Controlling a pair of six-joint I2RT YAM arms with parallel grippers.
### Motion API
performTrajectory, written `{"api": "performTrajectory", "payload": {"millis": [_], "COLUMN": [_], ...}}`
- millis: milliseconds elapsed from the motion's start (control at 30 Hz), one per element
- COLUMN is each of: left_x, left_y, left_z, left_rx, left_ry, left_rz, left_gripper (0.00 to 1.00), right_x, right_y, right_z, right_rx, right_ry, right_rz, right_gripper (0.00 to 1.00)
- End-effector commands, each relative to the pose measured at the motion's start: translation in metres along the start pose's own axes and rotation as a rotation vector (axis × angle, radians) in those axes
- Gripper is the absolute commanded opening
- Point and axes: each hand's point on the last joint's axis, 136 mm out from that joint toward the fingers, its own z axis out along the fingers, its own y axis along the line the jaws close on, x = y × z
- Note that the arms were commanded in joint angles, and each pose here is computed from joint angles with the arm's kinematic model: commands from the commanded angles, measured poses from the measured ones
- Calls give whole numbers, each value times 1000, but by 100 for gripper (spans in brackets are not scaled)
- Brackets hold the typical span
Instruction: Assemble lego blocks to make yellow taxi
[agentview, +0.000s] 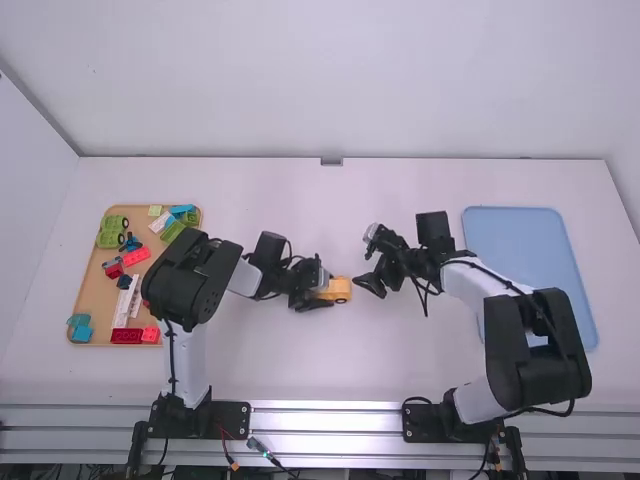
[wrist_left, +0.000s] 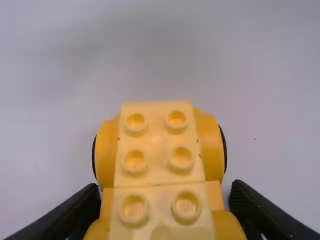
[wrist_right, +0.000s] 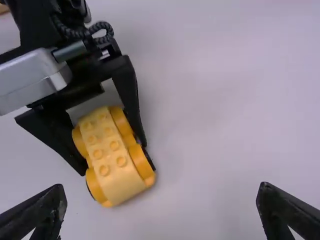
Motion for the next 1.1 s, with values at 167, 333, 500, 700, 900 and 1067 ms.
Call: {"api": "performTrajectory", "payload": {"millis": [167, 333, 500, 700, 900, 1067], "left_x": [1, -2, -7, -13, 2, 29], "left_y": [4, 5, 10, 18, 26, 25], "left_z": [2, -3, -22, -56, -113, -183], "left_rx": [-1, -5, -30, -77, -200, -378], "left_ry": [18, 43, 66, 83, 212, 435], "left_rz": [-8, -28, -67, -138, -282, -416], "left_gripper": [100, 99, 99, 99, 99, 99], "right_x": [-3, -3, -3, -3, -3, -8], "right_y": [-3, -3, -3, -4, -4, -7], "right_z": [-3, -2, -2, -3, -2, -3], "right_rx": [16, 15, 16, 17, 17, 30], "right_ry": [7, 6, 6, 5, 4, -12], "right_rz": [10, 10, 10, 8, 8, -11], "right_gripper": [99, 99, 99, 99, 99, 99]}}
